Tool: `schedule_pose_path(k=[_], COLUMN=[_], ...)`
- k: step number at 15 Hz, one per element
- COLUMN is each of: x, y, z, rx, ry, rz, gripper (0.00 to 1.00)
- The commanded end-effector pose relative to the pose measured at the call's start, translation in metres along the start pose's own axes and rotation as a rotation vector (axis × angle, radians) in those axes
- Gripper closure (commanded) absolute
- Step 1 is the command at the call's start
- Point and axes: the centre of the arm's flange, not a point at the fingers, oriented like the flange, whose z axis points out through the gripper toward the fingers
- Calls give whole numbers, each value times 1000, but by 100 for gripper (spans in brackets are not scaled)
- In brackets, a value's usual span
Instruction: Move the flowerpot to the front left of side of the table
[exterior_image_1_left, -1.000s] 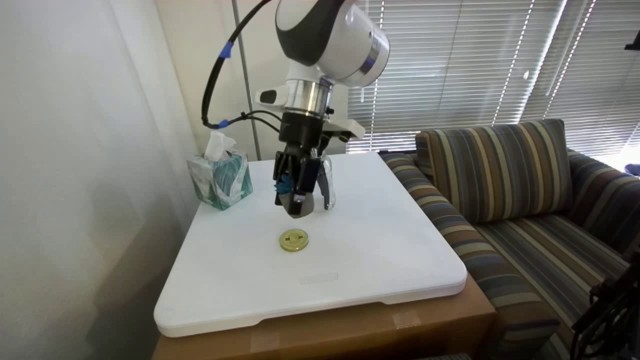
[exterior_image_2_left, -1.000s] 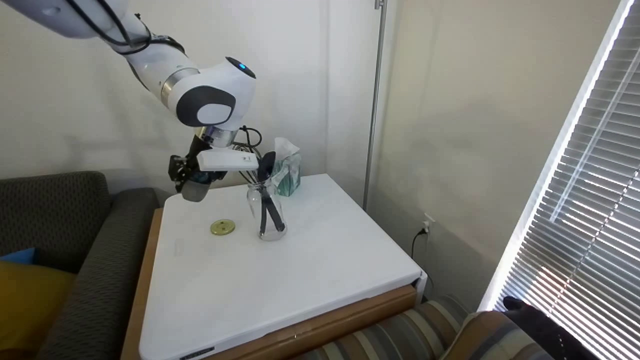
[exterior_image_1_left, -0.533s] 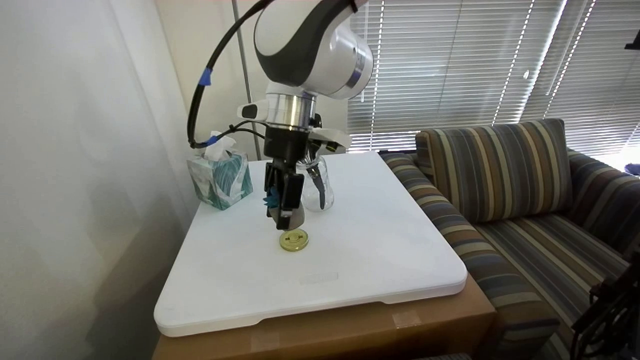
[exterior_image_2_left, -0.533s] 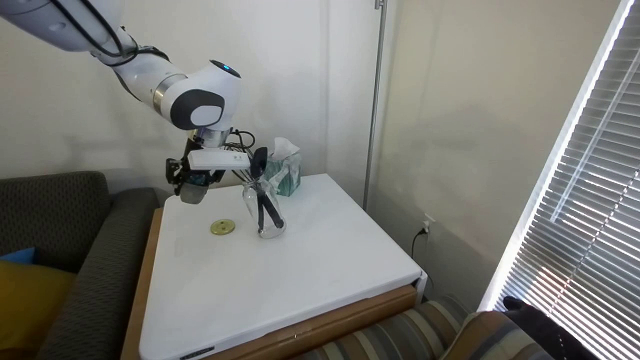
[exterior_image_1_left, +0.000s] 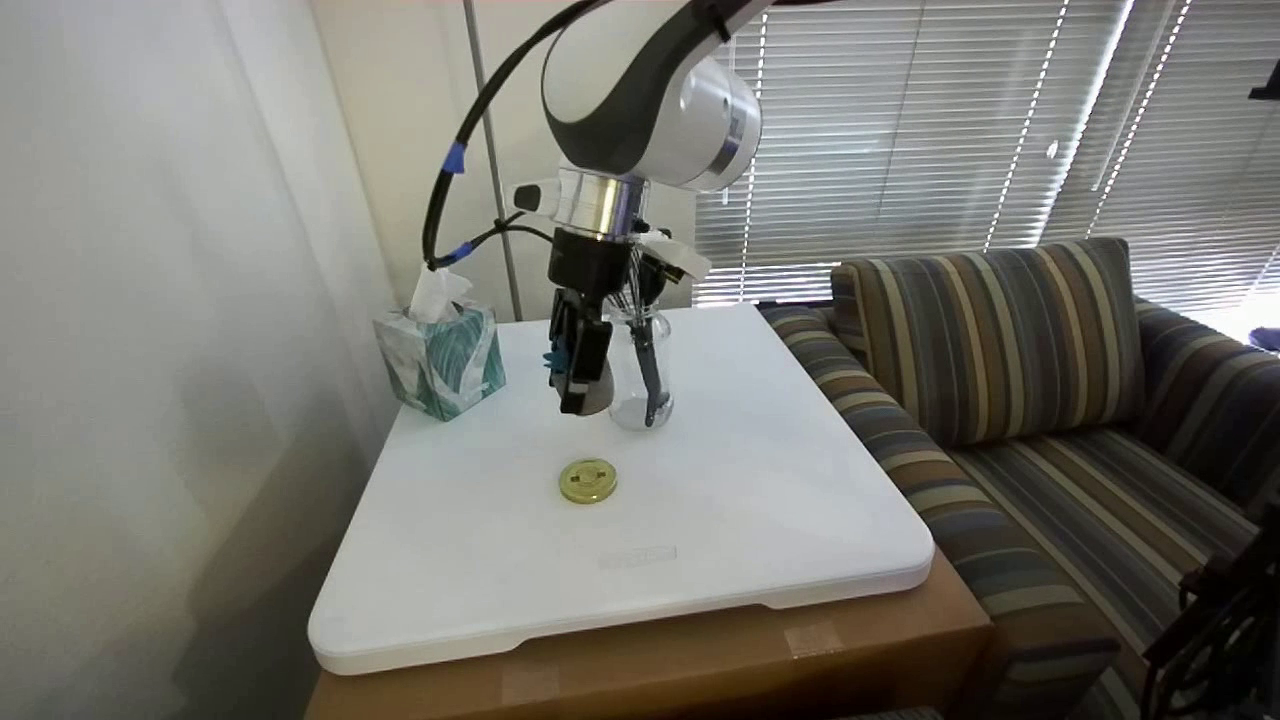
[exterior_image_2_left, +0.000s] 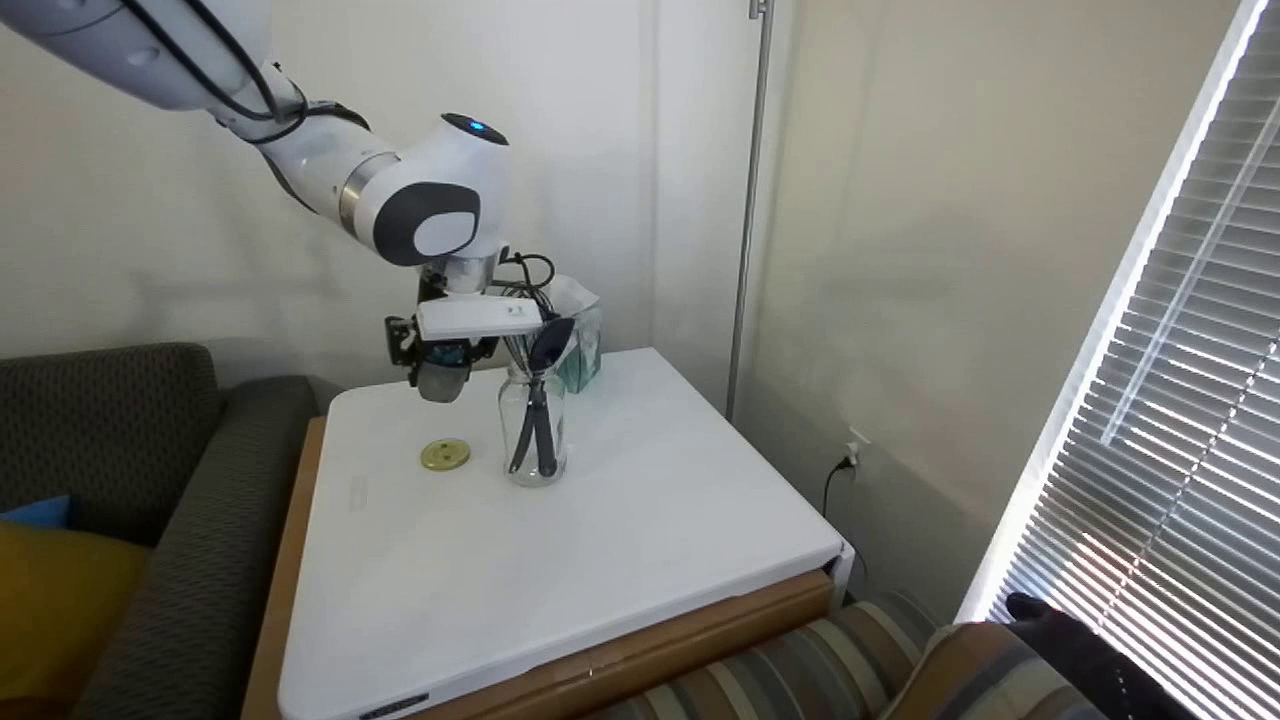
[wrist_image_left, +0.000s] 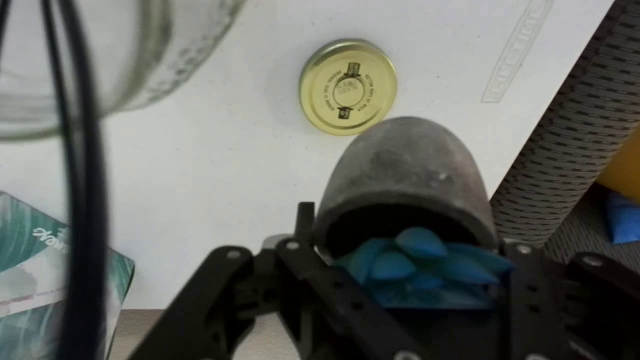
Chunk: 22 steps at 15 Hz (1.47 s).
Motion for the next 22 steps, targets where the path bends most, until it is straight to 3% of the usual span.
schedule_pose_path(k=[1,6,12,16,22], x=[-9,-12,-5,10,42], y=[6,7,-5,-17,-59], z=[-23,-39,-84,-111,-96], rx=[-58,-95,-162,-111,24], ry=[5,-7,3,11,3], rz=[26,47,31,-24,-128], gripper=[57,57,57,57,57])
